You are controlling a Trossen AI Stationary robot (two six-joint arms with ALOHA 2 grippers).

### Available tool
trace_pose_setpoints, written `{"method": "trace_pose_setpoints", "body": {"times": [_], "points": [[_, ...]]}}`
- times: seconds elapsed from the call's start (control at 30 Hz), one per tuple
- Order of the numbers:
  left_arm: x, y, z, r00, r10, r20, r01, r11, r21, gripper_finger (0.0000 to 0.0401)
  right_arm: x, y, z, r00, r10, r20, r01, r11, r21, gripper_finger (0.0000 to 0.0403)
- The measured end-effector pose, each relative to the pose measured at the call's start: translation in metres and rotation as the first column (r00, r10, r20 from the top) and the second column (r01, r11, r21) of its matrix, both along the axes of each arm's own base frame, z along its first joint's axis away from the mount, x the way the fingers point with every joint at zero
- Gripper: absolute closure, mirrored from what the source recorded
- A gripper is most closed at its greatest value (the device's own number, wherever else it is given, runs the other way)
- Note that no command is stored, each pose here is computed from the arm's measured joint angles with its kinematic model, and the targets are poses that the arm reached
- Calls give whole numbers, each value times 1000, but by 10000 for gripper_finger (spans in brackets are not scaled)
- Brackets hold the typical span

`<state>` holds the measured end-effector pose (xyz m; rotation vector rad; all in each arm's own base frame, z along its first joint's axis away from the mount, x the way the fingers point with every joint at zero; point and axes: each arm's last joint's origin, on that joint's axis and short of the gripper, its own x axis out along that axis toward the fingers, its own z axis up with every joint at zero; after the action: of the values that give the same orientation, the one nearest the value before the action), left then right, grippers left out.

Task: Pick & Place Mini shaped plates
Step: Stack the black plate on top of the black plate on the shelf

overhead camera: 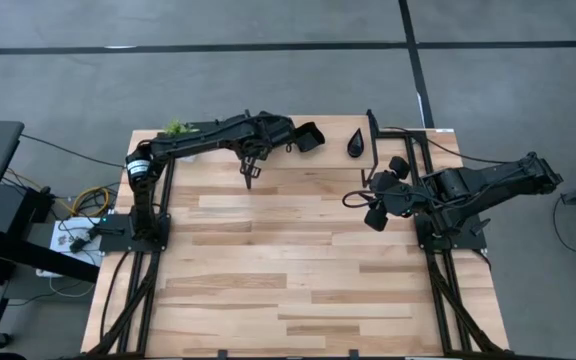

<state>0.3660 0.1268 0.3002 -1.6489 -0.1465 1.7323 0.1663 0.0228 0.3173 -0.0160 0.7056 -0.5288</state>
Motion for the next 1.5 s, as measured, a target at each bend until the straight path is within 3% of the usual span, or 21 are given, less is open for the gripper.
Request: {"method": "trace_pose_setpoints", "body": {"times": [0.87, 1.13, 1.5], "points": [[-2, 7, 1, 999, -25, -25, 25, 1000, 10, 391, 0, 0, 0, 1000, 0, 0, 0, 1000, 0, 232], [-2, 6, 0, 999, -34, -10, 33, 999, -26, 391, 0, 0, 0, 1000, 0, 0, 0, 1000, 0, 230], [-2, 7, 0, 1000, 2, 3, -2, 1000, -19, 391, 0, 0, 0, 1000, 0, 0, 0, 1000, 0, 230]]}}
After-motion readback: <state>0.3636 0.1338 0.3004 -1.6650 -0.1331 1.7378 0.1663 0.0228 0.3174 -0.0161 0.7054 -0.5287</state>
